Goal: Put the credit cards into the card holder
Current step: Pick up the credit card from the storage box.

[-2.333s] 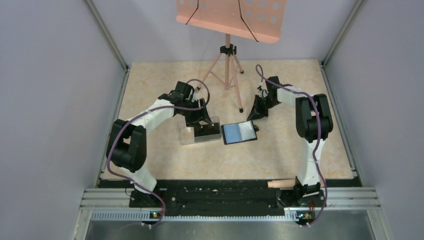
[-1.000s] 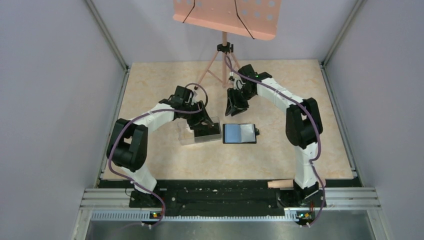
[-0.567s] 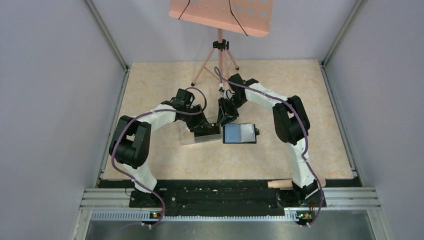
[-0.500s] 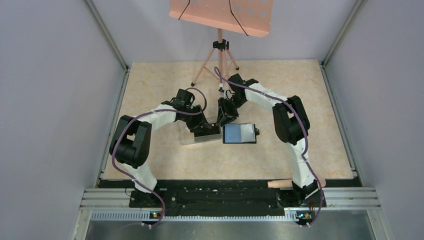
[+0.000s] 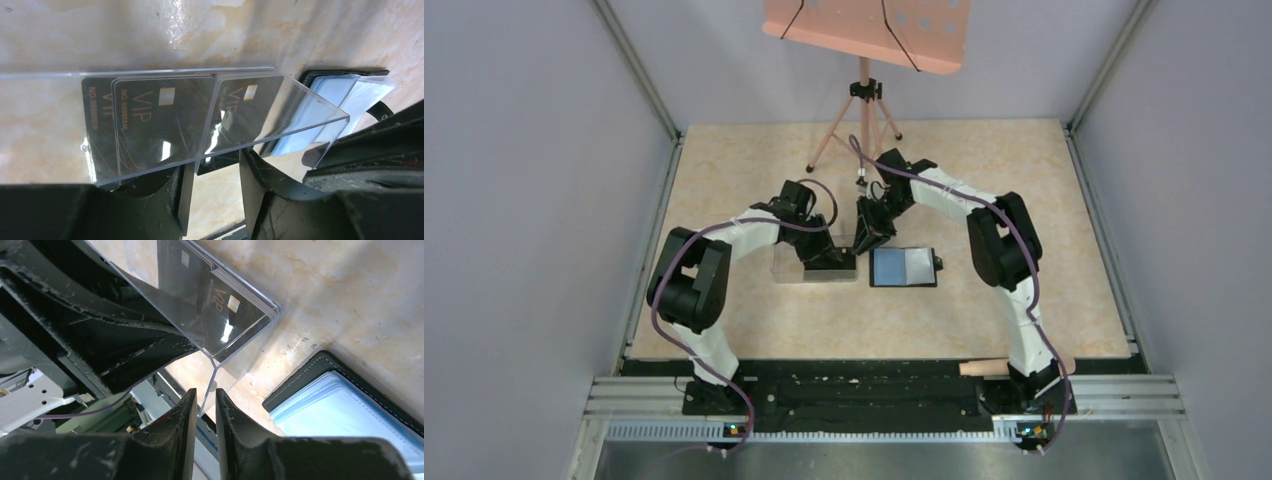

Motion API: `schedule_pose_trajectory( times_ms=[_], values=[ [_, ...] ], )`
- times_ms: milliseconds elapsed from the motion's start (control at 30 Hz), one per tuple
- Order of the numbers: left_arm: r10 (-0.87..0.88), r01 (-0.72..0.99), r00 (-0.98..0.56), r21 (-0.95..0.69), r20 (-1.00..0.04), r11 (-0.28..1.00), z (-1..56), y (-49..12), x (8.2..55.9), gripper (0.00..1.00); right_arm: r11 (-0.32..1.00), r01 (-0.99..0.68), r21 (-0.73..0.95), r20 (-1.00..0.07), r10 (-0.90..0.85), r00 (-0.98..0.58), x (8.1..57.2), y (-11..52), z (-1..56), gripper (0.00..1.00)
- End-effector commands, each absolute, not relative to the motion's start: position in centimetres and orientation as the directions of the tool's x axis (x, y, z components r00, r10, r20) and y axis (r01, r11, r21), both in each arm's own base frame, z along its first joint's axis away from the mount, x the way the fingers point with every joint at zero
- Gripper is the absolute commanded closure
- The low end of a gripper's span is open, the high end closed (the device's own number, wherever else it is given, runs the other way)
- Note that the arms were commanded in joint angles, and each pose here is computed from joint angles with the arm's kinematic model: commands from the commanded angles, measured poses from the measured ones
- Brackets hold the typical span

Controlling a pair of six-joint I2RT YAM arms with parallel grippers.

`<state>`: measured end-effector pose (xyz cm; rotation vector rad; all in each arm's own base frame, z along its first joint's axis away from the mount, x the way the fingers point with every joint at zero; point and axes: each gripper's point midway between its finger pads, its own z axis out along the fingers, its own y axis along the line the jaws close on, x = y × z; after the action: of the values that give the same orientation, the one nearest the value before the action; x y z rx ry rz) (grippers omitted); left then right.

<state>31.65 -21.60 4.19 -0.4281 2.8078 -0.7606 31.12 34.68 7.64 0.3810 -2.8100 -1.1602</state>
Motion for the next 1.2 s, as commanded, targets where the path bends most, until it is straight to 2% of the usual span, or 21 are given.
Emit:
schedule_pose_trajectory(
  times_ms=[0,100,167,333,467,933,1167],
  values=[
    [-0.306,-0.204,-0.944,-0.511,-0.125,0.835,3.9,-22.1,32.2,0.59,0.643,-0.22,0.734,-0.045,-0.277,-0.96,31.0,36.1,8.6,0.81],
    [-0.279,-0.186,-0.953,-0.5,-0.117,0.846,3.7,-22.8,32.0,0.67,0.641,-0.22,0.735,-0.046,-0.277,-0.96,31.0,36.2,8.6,0.83],
    [-0.264,-0.176,-0.958,-0.492,-0.115,0.852,3.5,-23.1,31.8,0.69,0.64,-0.22,0.736,-0.044,-0.278,-0.96,31.0,36.2,8.6,0.84],
    [-0.25,-0.153,-0.958,-0.493,-0.138,0.856,4.0,-23.3,32.0,0.87,0.641,-0.218,0.736,-0.044,-0.277,-0.96,31.0,36.2,8.6,0.87],
    [-0.247,-0.132,-0.953,-0.493,-0.175,0.86,5.0,-23.2,32.3,0.96,0.641,-0.219,0.735,-0.046,-0.276,-0.96,31.0,36.2,8.7,0.88],
    [-0.191,-0.038,-0.942,-0.477,-0.276,0.878,7.6,-24.0,32.5,0.99,0.643,-0.215,0.735,-0.038,-0.278,-0.96,30.9,36.1,8.4,0.89],
    [-0.146,-0.006,-0.944,-0.426,-0.297,0.905,7.9,-24.2,32.8,0.89,0.643,-0.214,0.735,-0.034,-0.28,-0.959,30.8,36.1,8.3,0.89]
  ],
)
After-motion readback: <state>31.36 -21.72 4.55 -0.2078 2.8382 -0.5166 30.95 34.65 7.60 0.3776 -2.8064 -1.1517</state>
